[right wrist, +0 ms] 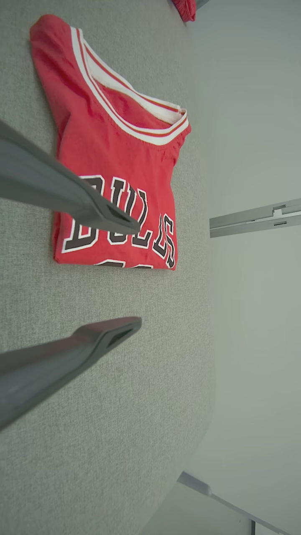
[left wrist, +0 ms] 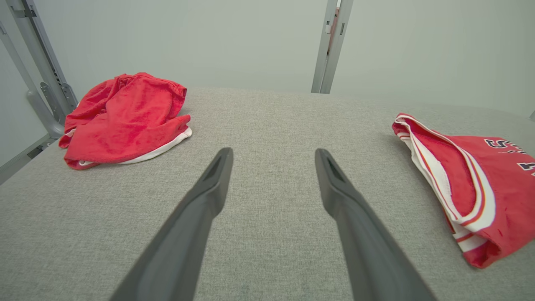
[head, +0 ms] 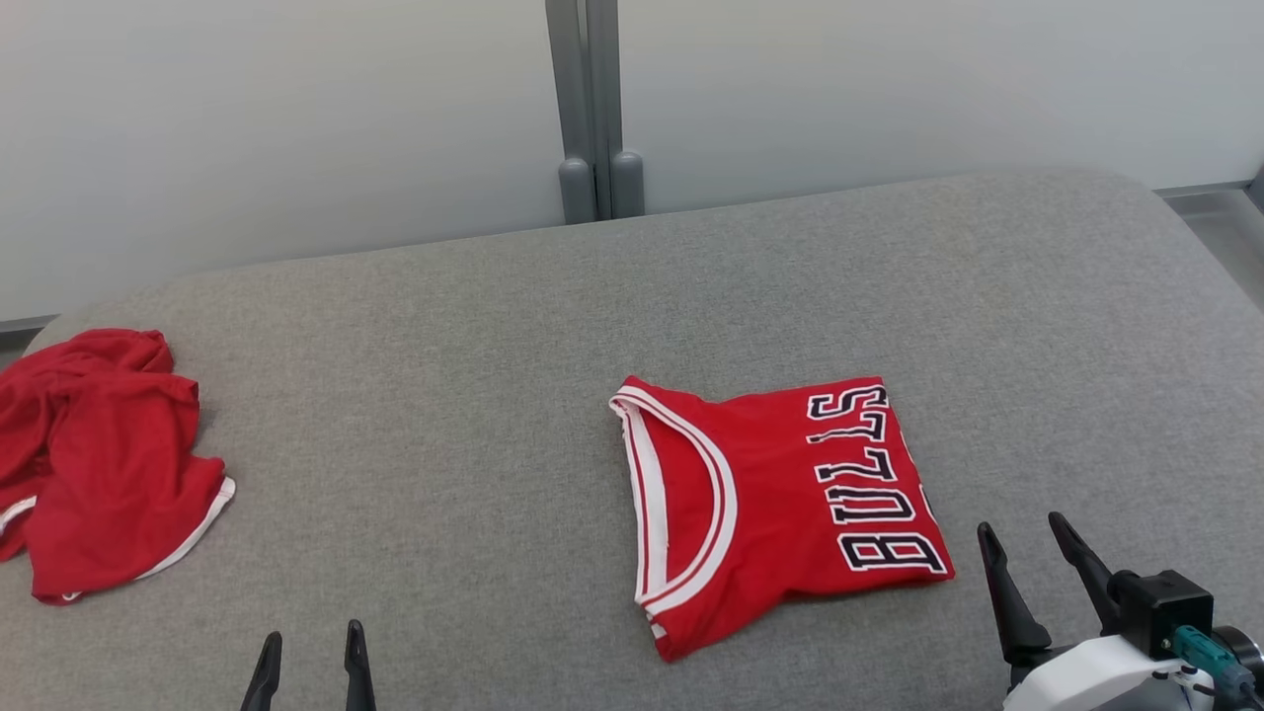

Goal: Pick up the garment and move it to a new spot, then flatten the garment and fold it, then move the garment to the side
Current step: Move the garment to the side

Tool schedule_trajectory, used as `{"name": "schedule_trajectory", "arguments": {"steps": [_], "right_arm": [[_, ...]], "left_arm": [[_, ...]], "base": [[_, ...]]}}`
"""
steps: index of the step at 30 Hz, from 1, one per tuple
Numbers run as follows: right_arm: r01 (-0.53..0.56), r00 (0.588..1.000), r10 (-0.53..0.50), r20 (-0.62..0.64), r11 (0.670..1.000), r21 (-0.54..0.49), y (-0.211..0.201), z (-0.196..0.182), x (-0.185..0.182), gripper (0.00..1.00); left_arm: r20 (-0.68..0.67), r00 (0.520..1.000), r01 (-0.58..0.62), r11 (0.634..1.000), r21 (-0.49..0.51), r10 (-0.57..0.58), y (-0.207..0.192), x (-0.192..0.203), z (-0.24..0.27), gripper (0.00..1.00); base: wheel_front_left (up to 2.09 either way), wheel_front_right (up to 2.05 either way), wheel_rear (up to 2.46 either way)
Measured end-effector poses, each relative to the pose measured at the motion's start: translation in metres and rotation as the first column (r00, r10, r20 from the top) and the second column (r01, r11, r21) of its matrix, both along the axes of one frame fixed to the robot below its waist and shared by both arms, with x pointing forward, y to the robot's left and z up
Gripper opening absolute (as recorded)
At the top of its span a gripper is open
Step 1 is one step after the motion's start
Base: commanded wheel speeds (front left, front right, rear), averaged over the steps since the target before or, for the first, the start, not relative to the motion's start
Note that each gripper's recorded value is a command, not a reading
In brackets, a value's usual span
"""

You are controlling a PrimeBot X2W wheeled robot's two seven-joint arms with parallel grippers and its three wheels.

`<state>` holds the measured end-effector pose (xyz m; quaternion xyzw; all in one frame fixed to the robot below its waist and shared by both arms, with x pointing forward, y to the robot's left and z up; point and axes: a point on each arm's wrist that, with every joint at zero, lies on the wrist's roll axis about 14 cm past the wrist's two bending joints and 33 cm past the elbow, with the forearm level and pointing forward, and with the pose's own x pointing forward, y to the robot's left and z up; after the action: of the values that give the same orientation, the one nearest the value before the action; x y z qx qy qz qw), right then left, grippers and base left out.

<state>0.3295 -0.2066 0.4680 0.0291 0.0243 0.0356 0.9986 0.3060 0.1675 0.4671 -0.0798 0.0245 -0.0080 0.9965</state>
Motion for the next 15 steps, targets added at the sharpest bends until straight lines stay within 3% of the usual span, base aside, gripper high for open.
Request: {"name": "schedule_trajectory", "arguments": {"steps": [15], "right_arm": [[-0.033, 0.999, 0.033, 0.002, 0.999, -0.01, 0.0078, 0.0014, 0.0097, 1.0]], "left_arm": [[-0.018, 1.0, -0.024, 1.0, 0.002, 0.024, 0.0073, -0.0056, -0.0054, 1.0]], "base": [[0.0, 0.0, 0.0]]}}
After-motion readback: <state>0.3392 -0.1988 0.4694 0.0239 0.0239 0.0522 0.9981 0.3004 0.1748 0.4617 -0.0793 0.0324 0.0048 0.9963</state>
